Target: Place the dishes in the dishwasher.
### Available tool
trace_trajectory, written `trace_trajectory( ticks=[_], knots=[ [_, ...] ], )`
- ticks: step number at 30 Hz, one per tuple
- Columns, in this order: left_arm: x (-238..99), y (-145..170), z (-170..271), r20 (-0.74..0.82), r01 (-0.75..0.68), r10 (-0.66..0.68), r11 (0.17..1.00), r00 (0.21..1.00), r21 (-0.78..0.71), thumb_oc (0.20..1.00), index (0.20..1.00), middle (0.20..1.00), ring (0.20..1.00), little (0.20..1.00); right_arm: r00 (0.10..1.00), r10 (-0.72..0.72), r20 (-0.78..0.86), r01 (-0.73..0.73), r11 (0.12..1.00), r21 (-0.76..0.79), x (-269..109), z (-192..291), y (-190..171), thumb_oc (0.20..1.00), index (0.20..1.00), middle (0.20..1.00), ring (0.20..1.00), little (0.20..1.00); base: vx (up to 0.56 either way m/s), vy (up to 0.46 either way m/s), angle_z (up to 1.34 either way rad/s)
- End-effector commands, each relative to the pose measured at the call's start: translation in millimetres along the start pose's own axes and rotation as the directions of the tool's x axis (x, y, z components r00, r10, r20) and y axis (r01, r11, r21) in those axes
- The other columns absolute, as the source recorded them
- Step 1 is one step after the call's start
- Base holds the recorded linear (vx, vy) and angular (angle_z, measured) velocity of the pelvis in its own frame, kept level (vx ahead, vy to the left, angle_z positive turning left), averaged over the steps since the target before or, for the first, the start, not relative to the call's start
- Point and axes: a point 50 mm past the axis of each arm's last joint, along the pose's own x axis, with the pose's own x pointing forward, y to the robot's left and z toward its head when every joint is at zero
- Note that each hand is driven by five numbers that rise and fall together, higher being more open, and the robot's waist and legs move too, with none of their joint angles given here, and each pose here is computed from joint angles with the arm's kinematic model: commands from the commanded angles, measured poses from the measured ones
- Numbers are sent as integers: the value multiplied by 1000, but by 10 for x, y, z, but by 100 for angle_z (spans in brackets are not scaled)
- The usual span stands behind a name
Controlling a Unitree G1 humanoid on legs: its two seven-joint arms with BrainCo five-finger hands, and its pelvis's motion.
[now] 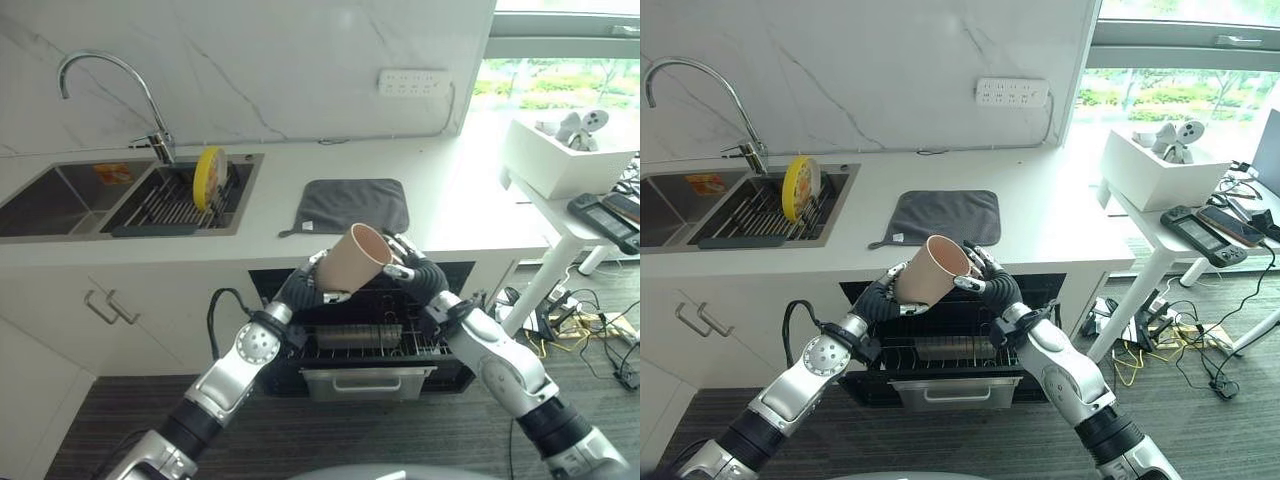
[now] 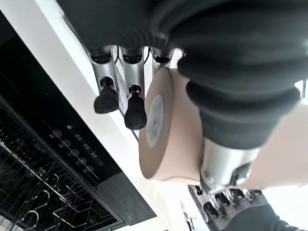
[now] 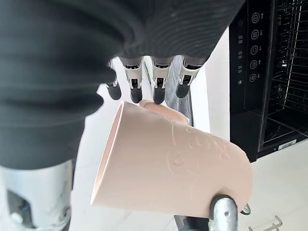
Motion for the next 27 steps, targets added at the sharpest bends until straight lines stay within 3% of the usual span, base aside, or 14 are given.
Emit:
trace_trajectory(
  ticks=[1, 6, 10, 13, 22, 27],
  knots=[
    [210, 307, 567, 220, 6, -9, 1000, 975, 14, 200, 200, 200, 200, 200, 988, 133, 83, -137, 990, 42, 208, 255, 280, 1000, 1000, 1000, 1000, 1000, -21, 3, 13],
    [142, 473, 616, 261, 4, -1, 1000, 965, -9, 200, 200, 200, 200, 200, 990, 126, 58, -134, 979, 152, 214, 160, 281, 1000, 1000, 1000, 1000, 1000, -22, 11, 9],
    [380, -38, 484, 257, -40, 42, 999, 966, -13, 200, 200, 200, 200, 200, 984, 175, 44, -179, 971, 160, 336, 41, 418, 1000, 1000, 1000, 1000, 1000, 2, -12, 7],
    [480, -229, 548, 259, -62, 62, 998, 964, -9, 200, 200, 200, 200, 200, 980, 194, 40, -198, 965, 169, 415, 78, 547, 1000, 1000, 1000, 1000, 1000, 12, -19, -8],
    [536, -270, 688, 273, -37, 33, 999, 961, 10, 200, 200, 200, 200, 200, 982, 183, 49, -188, 968, 166, 506, 193, 637, 1000, 1000, 1000, 1000, 1000, 5, -1, -6],
    [524, -314, 685, 274, -1, -13, 999, 962, 52, 200, 200, 200, 200, 200, 986, 146, 85, -153, 984, 87, 534, 260, 650, 1000, 1000, 1000, 1000, 1000, 0, 0, 0]
  ],
)
